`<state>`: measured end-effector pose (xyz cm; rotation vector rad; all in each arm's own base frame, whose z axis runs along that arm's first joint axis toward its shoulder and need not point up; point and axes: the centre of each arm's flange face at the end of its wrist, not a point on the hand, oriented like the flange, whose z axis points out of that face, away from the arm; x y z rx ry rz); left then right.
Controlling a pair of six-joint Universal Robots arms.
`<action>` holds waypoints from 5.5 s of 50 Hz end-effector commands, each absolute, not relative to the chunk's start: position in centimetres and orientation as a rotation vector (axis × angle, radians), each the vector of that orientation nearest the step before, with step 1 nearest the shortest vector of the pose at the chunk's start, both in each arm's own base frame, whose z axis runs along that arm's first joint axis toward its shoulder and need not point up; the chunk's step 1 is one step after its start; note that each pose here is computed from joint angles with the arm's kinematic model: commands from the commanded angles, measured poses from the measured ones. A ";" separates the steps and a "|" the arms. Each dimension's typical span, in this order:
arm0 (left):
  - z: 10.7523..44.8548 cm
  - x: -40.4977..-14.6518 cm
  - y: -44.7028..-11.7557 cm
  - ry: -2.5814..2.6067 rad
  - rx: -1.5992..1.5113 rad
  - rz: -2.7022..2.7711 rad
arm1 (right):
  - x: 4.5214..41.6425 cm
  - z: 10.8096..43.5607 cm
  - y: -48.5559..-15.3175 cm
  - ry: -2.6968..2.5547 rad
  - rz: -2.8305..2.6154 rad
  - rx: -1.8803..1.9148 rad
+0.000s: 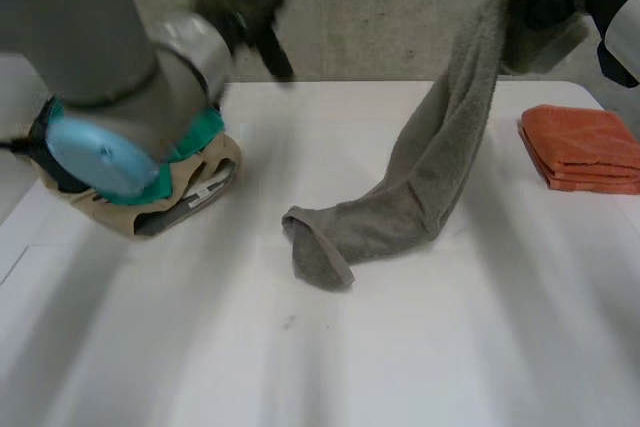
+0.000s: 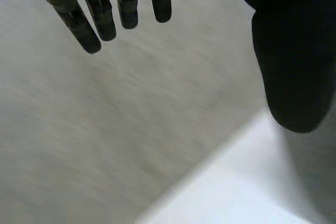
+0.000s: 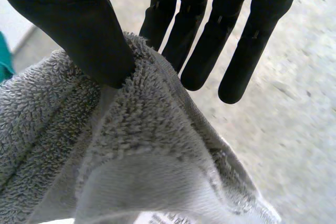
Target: Fold the laundry.
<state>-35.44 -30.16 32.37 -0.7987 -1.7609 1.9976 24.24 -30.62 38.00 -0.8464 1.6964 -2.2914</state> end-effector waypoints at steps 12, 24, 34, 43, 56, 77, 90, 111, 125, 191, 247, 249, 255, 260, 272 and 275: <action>18.4 -40.3 -27.0 -1.990 -0.895 1.400 | 24.3 41.6 -26.2 1.505 -2.276 -0.839; 15.5 -41.4 -24.7 -2.040 -0.951 1.272 | 23.8 44.3 -25.3 1.436 -2.293 -0.757; 16.2 -42.1 -22.8 -2.007 -0.946 1.221 | 23.2 44.3 -26.7 1.467 -2.308 -0.713; 25.5 -37.1 -31.0 -2.036 -0.559 1.830 | 22.2 40.2 -31.4 1.655 -2.307 -0.690; 34.9 -31.1 -30.6 -1.913 -0.336 2.210 | 22.0 32.7 -36.5 1.917 -2.270 -0.744; 19.7 -28.6 -23.4 -2.534 -0.690 1.586 | 21.3 15.5 -30.0 2.399 -1.633 -1.184; 23.9 -29.9 -29.0 -2.293 -0.905 1.838 | 20.8 16.1 -29.7 2.389 -1.656 -1.134; 17.4 -31.5 -30.1 -2.300 -1.330 1.569 | 19.9 15.9 -31.1 2.392 -1.663 -1.123; 15.3 -32.1 -30.5 -2.287 -1.366 1.571 | 19.7 15.2 -31.8 2.409 -1.646 -1.135; 15.9 -27.1 -35.0 -2.391 -0.811 1.977 | 20.2 12.5 -38.2 2.420 -1.868 -1.112; 20.0 -21.7 -27.8 -2.527 -1.055 1.650 | 12.4 16.6 -33.1 2.641 -1.286 -1.049; 19.4 -21.8 -27.9 -2.532 -1.070 1.631 | 12.6 16.1 -33.0 2.627 -1.268 -1.090; 17.8 -21.9 -28.8 -2.591 -1.066 1.578 | 13.0 14.7 -33.4 2.620 -1.234 -1.075; 17.9 -22.3 -28.5 -2.591 -1.048 1.580 | 13.2 15.3 -33.4 2.618 -1.212 -1.041; 18.8 -22.8 -28.2 -2.560 -1.038 1.621 | 14.2 17.3 -33.8 2.581 -1.177 -1.068; 18.7 -22.9 -28.4 -2.561 -1.041 1.620 | 14.4 17.3 -34.0 2.577 -1.173 -1.088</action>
